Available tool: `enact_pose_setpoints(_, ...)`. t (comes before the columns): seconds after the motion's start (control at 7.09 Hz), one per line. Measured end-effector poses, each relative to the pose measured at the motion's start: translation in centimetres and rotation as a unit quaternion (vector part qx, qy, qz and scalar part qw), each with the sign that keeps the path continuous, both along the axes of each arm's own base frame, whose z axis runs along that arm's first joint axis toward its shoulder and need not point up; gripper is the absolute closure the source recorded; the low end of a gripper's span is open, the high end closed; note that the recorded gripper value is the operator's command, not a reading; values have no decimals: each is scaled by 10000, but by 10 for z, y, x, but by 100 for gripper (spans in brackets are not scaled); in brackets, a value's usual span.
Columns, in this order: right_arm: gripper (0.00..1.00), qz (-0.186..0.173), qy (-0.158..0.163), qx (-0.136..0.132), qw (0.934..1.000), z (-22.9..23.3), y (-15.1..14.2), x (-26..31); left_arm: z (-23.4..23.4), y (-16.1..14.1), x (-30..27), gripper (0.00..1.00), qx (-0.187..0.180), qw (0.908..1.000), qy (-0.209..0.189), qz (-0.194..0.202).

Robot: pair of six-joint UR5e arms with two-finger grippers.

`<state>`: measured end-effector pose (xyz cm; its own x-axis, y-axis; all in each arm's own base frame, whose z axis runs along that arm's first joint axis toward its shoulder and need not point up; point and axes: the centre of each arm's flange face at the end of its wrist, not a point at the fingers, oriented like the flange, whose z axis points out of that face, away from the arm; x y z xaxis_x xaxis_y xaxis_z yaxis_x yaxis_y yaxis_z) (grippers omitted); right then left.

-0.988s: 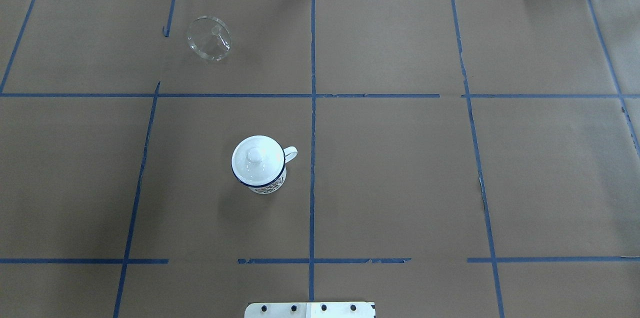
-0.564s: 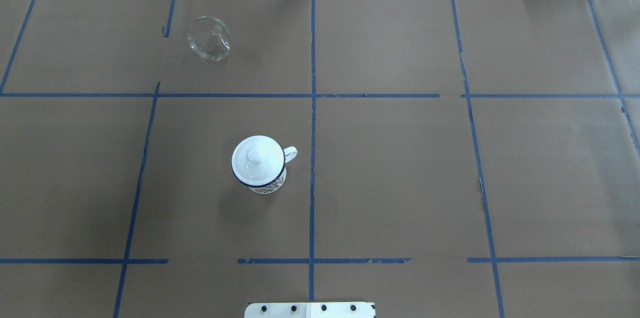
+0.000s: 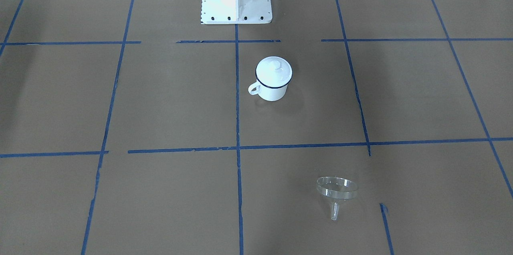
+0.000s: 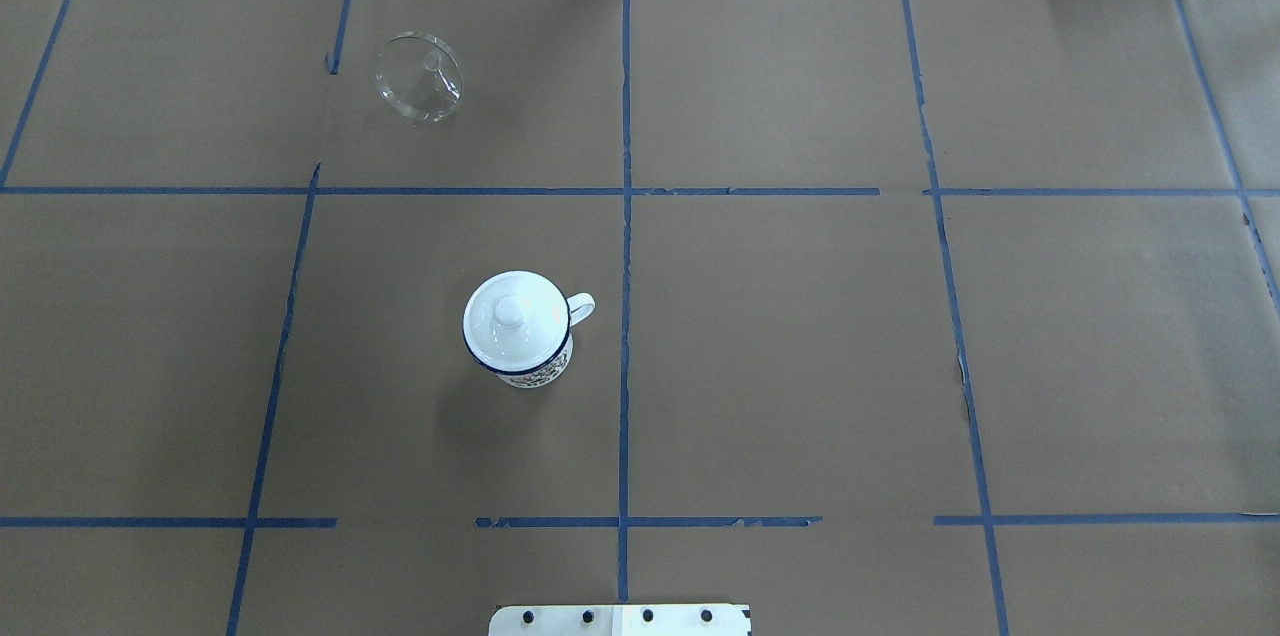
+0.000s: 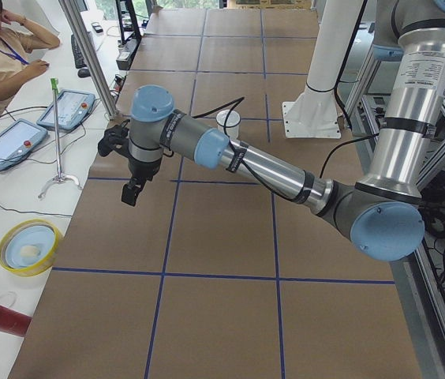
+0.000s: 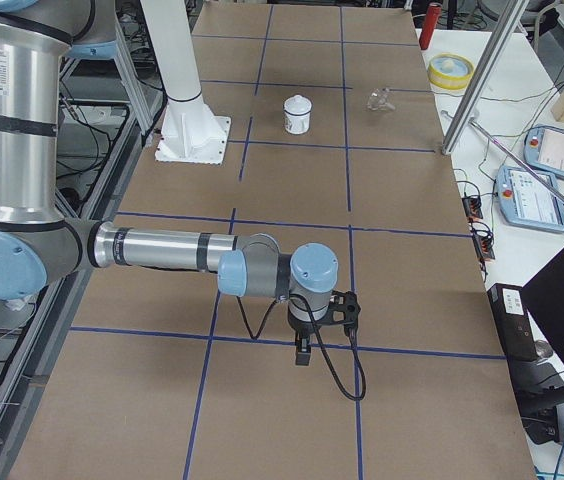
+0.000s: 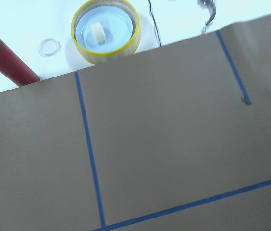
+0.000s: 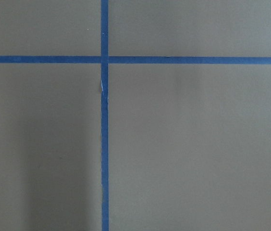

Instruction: Place funnel on cup

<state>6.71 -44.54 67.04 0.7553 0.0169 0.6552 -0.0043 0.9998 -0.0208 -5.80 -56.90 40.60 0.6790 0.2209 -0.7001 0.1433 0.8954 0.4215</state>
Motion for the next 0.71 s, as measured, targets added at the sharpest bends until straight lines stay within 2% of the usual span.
enact_pose_setpoints(0.14, 0, 0, 0, 3, 10000, 0, 0, 0, -21, 3, 32, 0, 55, 9989, 455, 86)
enact_pose_setpoints(0.28, 0, 0, 0, 6, 10000, -1, 0, 0, -42, 8, 89, 0, -288, 9952, 893, 270)
enact_pose_setpoints(0.42, 0, 0, 0, 6, 10000, -1, 0, 0, -73, 14, 158, 0, -842, 9889, 1202, 231)
enact_pose_setpoints(0.71, 0, 0, 0, 4, 10000, 0, 0, 0, -150, 31, 295, 0, -1699, 9726, 1589, -11)
